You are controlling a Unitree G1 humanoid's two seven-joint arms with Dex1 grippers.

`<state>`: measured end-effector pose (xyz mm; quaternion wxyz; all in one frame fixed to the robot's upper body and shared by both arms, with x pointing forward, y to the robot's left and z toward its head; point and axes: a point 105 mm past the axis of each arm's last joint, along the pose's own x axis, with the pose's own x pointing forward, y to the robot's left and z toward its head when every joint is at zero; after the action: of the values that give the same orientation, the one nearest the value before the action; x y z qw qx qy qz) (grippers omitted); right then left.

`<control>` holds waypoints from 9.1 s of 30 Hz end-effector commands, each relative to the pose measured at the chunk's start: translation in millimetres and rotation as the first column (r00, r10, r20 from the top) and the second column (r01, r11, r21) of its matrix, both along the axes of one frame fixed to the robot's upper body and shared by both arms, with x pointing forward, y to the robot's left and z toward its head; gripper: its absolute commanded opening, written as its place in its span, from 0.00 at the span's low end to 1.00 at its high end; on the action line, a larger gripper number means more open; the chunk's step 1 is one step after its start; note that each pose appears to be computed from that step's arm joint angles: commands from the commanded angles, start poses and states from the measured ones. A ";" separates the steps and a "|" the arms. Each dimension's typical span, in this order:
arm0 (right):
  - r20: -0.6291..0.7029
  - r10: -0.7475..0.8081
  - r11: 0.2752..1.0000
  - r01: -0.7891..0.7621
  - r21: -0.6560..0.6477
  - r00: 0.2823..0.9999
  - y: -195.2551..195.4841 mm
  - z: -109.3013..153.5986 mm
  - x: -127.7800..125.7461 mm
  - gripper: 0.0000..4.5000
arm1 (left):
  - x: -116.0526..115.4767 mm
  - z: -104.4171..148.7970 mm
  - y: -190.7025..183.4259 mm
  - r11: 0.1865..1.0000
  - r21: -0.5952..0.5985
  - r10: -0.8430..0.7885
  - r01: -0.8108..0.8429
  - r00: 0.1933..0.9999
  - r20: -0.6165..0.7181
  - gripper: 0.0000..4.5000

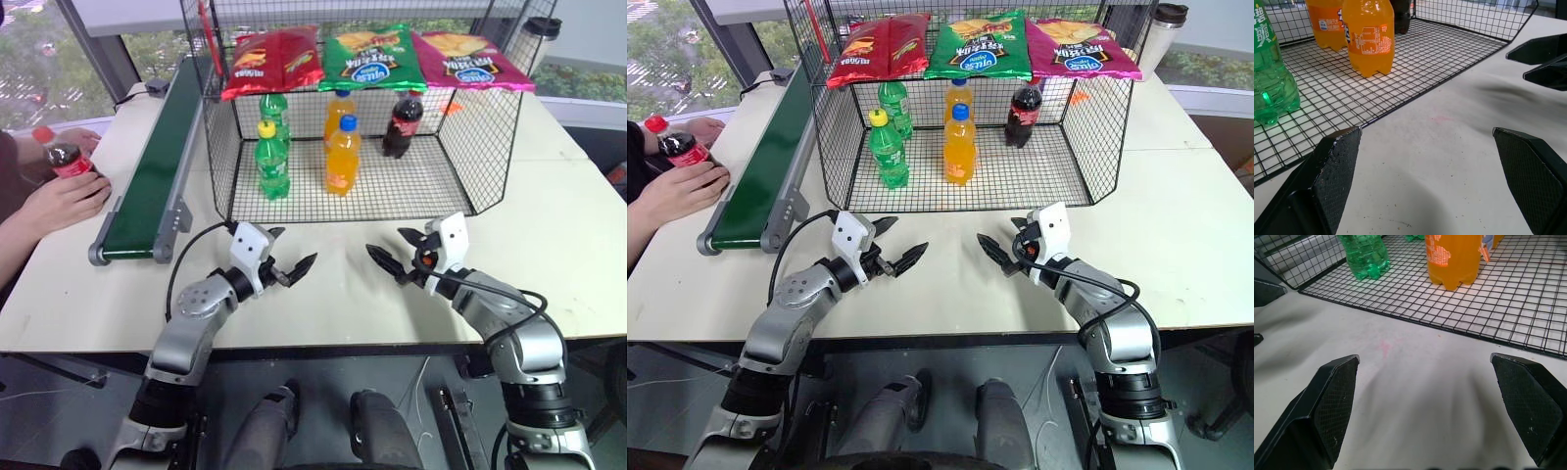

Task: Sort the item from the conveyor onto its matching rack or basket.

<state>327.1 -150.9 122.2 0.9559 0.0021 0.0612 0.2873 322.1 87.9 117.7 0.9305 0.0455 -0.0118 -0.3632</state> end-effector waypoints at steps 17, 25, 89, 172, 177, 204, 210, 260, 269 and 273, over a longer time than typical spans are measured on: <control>0.078 0.015 1.000 -0.015 -0.001 0.997 3.2 19.4 -1.2 0.99 | -0.6 10.3 -2.5 1.000 -0.011 -0.002 0.003 0.999 0.050 1.00; 0.078 0.018 1.000 -0.018 -0.003 0.997 3.5 19.5 -0.8 0.99 | 0.1 10.5 -1.4 1.000 -0.007 0.006 -0.006 0.999 0.054 1.00; 0.315 0.498 0.862 -0.501 -0.078 0.808 86.2 91.9 -42.2 0.99 | 11.1 67.9 206.3 0.600 -0.226 0.795 -0.768 0.602 0.066 1.00; 0.284 0.393 0.911 -0.413 0.014 0.875 74.9 122.8 -20.0 0.25 | 4.5 62.6 -77.6 0.877 0.075 -0.478 0.474 0.854 0.204 0.67; 0.296 0.381 0.916 -0.402 0.009 0.876 75.1 124.2 -18.3 0.25 | 4.3 61.5 -77.2 0.880 0.076 -0.475 0.470 0.855 0.207 0.67; 0.424 -0.090 0.996 0.073 0.056 0.901 3.8 161.7 57.2 0.25 | 5.6 53.9 -17.1 0.979 0.054 -0.202 0.196 0.968 0.146 1.00; 0.448 -0.229 0.973 0.216 0.082 0.864 -14.1 163.9 84.0 0.25 | 7.6 54.3 -20.1 0.993 -0.019 -0.108 0.112 0.982 0.154 1.00; 0.340 -0.252 0.966 0.256 0.034 0.906 -44.4 110.1 71.6 0.99 | 17.5 49.7 -13.7 0.998 -0.048 -0.020 0.028 0.988 0.154 1.00; 0.144 -0.081 0.995 0.071 0.077 0.986 -0.5 36.9 23.9 0.99 | 16.6 13.6 15.9 0.997 -0.047 0.063 -0.063 0.998 0.000 1.00; 0.111 -0.032 0.997 0.024 0.075 0.993 10.9 24.3 11.8 0.99 | 14.7 8.3 21.0 0.995 -0.047 0.085 -0.086 0.996 -0.019 1.00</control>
<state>343.8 -146.8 129.0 0.9652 0.0269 0.0301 0.2584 337.7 105.7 117.6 0.9444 0.0242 0.0034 -0.3279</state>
